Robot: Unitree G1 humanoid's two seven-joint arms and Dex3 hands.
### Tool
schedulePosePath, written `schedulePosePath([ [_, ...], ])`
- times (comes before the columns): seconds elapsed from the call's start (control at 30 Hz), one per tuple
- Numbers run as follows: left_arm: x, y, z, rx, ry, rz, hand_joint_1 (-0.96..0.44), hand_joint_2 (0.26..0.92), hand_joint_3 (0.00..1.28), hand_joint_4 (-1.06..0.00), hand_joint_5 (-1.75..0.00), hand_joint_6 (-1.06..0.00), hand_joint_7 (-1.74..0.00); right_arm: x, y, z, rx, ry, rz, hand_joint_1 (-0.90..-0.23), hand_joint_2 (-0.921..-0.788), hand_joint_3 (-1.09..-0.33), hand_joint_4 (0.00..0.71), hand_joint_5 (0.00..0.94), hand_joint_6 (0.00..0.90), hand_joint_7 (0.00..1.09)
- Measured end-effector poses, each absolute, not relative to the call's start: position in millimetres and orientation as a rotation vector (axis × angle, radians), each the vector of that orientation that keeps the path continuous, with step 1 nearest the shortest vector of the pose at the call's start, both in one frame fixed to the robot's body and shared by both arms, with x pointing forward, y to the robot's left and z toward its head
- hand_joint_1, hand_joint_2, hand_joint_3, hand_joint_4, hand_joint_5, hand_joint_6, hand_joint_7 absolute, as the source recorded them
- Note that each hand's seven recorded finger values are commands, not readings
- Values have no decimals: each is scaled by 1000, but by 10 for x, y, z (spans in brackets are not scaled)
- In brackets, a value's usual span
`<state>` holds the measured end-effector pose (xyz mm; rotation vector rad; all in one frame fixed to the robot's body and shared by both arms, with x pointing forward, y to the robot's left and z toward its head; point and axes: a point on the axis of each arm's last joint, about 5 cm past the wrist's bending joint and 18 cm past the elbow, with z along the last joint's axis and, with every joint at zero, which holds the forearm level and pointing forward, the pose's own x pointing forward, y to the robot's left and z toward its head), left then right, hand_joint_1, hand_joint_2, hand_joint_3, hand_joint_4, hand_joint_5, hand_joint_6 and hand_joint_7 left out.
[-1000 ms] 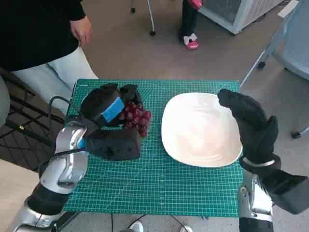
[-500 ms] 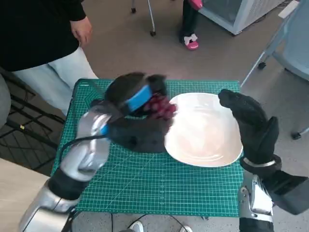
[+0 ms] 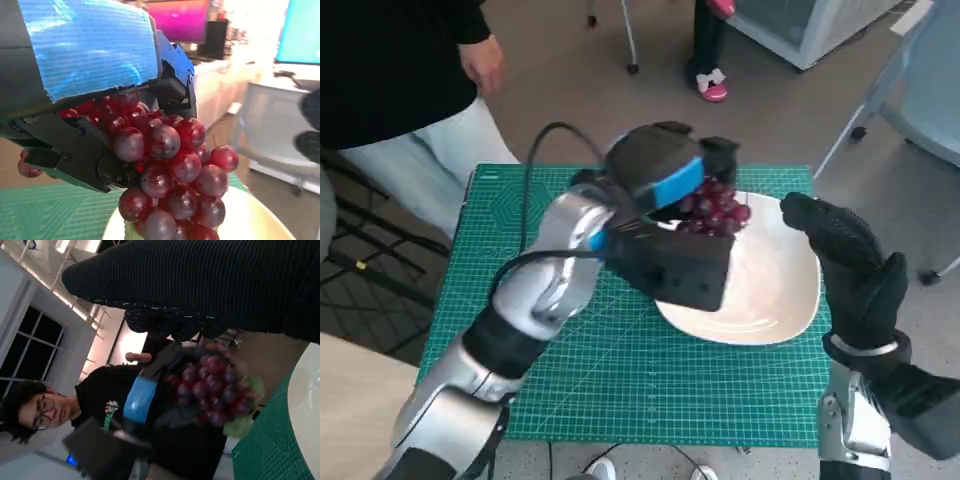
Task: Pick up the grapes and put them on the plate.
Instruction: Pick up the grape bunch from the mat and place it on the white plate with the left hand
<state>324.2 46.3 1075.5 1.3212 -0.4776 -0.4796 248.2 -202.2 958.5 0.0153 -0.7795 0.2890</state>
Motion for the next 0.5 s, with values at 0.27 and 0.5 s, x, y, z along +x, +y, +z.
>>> schedulePosePath([
  [0.27,3311,251,10700,1326,-451,-562,2,918,168,-541,-1311,-547,-1275,2371,-2078,9570,9,-786,229,-652,-921,-784,387,4,67,273],
  [0.5,3326,155,10658,1330,-430,-614,4,921,174,-524,-1442,-574,-1119,2301,-2091,9545,-15,-782,169,-642,-921,-787,388,3,68,260],
])
